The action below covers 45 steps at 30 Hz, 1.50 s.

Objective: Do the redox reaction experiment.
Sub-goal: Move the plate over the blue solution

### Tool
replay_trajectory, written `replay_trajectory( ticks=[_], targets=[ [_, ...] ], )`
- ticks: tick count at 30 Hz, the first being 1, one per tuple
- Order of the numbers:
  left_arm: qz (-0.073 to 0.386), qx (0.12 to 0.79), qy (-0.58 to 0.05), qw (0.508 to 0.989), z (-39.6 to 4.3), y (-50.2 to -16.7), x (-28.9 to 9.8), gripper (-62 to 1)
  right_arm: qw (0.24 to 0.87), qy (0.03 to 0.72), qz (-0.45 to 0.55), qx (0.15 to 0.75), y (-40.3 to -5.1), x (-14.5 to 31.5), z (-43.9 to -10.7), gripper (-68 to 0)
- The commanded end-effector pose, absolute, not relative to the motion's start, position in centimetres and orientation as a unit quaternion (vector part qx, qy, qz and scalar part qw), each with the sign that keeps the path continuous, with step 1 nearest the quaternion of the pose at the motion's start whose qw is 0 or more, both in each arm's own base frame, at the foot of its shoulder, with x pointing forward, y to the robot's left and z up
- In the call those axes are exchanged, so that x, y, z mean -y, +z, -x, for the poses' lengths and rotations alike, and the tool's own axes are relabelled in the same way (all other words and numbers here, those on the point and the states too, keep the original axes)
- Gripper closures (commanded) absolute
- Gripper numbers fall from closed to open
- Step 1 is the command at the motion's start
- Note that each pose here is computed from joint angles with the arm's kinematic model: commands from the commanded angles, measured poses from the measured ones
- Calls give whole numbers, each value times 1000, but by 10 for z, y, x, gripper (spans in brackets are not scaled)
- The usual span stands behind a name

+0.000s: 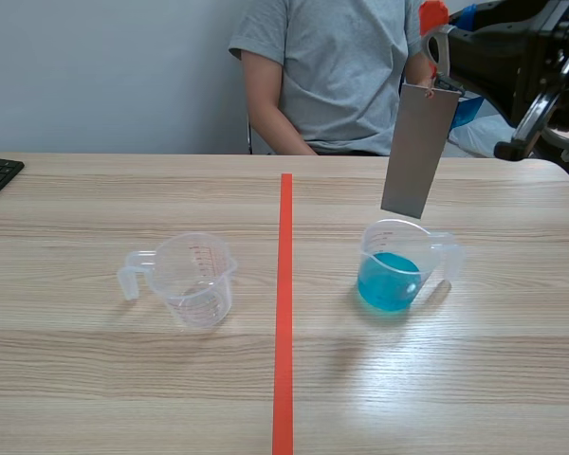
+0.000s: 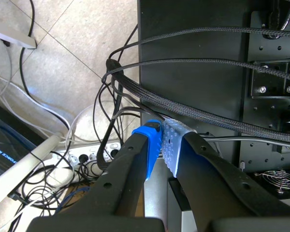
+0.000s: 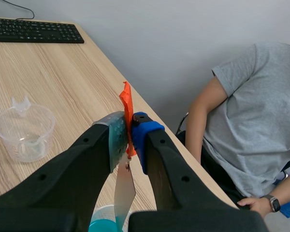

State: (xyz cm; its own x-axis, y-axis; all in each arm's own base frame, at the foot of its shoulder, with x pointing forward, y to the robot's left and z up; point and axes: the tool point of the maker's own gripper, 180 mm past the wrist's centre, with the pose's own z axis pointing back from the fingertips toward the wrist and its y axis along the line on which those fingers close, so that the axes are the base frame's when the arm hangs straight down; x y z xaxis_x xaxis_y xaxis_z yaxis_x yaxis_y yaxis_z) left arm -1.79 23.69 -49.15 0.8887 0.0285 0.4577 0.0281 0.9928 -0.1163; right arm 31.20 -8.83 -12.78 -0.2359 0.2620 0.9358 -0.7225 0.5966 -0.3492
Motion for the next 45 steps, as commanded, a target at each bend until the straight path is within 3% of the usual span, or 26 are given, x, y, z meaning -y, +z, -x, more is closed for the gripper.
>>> replay_trajectory(
  ticks=[1,7,15,23,37,45],
  targets=[
    [57,245,-6,968,14,-487,-241,-47,581,413,-166,681,-114,91,-314,-11],
    [55,247,-35,967,15,-473,-252,-47,585,413,-155,681,-113,96,-317,-11],
    [61,321,-62,943,-6,-426,-265,-47,587,412,-138,683,-108,104,-321,-11],
    [122,374,-141,908,-50,-385,-250,-47,589,412,-137,681,-109,104,-321,-11],
    [218,520,-270,780,-170,-293,-200,-47,592,412,-136,679,-111,105,-321,-11],
    [229,591,-327,701,-224,-241,-166,-47,593,412,-136,678,-111,105,-321,-11]
  ],
)
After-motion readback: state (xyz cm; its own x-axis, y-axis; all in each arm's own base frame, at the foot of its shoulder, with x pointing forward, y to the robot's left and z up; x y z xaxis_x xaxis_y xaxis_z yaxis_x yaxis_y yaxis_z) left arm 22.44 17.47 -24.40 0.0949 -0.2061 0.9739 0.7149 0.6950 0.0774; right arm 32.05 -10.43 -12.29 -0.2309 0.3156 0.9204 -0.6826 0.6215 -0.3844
